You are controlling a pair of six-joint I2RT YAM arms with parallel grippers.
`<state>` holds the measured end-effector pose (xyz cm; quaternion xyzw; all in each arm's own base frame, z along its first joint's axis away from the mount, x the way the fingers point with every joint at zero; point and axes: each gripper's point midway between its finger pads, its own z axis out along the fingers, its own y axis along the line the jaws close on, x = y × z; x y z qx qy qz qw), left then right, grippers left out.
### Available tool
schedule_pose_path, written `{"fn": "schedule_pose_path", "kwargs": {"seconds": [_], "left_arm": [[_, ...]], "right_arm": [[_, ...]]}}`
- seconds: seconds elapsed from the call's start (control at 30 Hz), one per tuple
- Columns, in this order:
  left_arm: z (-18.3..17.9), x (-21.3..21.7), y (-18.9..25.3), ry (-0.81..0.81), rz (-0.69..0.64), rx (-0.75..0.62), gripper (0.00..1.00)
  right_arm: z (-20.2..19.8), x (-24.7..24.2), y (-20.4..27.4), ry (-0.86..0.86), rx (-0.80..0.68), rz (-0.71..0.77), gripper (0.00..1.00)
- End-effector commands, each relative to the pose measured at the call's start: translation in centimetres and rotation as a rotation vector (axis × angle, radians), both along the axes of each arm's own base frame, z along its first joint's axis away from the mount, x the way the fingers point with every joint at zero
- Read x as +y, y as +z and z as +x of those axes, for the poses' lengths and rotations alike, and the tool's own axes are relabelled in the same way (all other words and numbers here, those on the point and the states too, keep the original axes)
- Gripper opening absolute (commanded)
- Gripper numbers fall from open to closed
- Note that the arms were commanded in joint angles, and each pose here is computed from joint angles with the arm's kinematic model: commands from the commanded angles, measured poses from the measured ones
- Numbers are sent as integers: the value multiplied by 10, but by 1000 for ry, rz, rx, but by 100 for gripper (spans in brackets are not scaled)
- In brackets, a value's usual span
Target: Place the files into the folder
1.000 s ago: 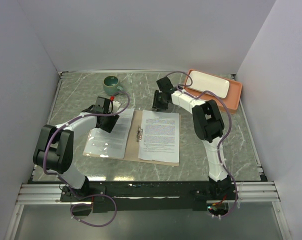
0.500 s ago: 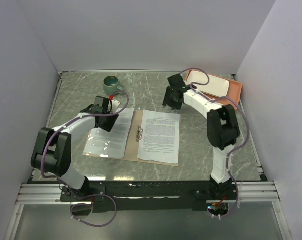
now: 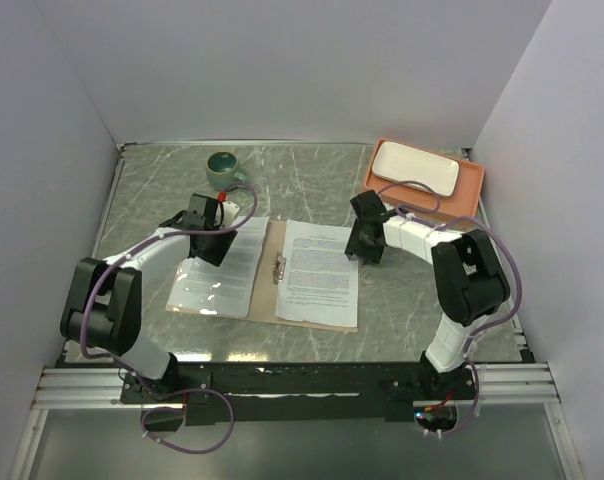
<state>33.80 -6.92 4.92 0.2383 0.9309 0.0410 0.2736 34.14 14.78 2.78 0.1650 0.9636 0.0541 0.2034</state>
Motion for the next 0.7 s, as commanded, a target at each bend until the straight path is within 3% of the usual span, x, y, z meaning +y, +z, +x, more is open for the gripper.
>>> {"fn": "schedule_pose_path", "kwargs": {"seconds": [0.0, 0.47, 0.67], "left_arm": [[5, -3, 21, -5, -24, -54, 64], [14, -37, 82, -26, -164, -105, 65], [13, -99, 106, -127, -226, -136, 73]], "right_arm": [[2, 5, 19, -37, -85, 64, 53], [-16, 20, 19, -2, -74, 140, 50], [-12, 24, 53, 32, -240, 215, 46]]}}
